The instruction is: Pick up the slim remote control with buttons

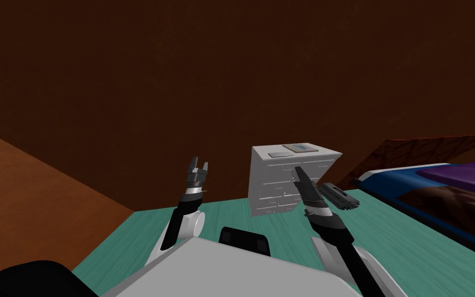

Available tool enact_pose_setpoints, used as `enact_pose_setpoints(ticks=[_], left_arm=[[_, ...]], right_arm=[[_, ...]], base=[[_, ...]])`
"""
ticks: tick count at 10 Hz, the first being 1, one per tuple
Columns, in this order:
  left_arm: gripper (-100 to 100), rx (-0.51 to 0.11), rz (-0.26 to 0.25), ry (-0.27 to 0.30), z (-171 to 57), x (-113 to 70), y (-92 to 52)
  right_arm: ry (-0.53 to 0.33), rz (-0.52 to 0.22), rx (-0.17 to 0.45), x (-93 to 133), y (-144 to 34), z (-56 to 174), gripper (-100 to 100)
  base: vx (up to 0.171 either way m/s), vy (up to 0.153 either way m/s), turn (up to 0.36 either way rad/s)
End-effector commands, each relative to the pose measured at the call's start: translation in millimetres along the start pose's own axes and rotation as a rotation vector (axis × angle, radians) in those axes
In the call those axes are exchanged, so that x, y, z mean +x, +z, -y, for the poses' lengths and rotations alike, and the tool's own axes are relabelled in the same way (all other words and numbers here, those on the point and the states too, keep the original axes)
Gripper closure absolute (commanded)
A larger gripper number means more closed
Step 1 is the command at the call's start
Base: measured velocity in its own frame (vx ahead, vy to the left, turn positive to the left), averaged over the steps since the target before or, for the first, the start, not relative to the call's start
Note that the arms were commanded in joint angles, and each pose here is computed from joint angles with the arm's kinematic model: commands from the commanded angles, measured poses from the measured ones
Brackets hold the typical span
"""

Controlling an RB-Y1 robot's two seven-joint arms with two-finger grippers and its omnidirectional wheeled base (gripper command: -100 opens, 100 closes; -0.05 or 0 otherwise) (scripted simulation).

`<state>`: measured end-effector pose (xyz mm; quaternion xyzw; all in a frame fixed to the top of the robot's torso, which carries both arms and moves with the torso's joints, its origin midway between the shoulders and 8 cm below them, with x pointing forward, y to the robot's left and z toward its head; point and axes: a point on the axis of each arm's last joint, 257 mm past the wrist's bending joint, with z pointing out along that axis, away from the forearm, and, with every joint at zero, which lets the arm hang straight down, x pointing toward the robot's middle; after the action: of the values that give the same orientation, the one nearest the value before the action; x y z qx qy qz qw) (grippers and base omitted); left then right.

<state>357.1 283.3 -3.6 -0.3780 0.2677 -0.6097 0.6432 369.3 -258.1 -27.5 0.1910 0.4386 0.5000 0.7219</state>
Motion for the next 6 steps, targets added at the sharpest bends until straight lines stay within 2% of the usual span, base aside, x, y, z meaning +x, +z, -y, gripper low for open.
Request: enact_pose_setpoints(ticks=[1, 4, 5, 6], left_arm=[[0, 0.0, 0.0, 0.0, 0, 0.0, 0.0], [0, 0.0, 0.0, 0.0, 0, 0.0, 0.0], [0, 0.0, 0.0, 0.0, 0, 0.0, 0.0], [0, 0.0, 0.0, 0.0, 0, 0.0, 0.0]], right_arm=[[-0.023, -0.031, -0.009, 2, -1.1, -1, -100], [-0.116, -0.135, -0.032, 7, -7.9, 3, -100], [-0.121, -0.144, -0.034, 8, -8.0, 3, -100], [-0.168, -0.194, -0.043, 9, -12.5, 6, -100]], base=[[-0.11, 0.029, 0.044], [-0.106, 0.047, 0.076], [-0.099, 0.035, 0.049], [-0.102, 0.031, 0.115]])
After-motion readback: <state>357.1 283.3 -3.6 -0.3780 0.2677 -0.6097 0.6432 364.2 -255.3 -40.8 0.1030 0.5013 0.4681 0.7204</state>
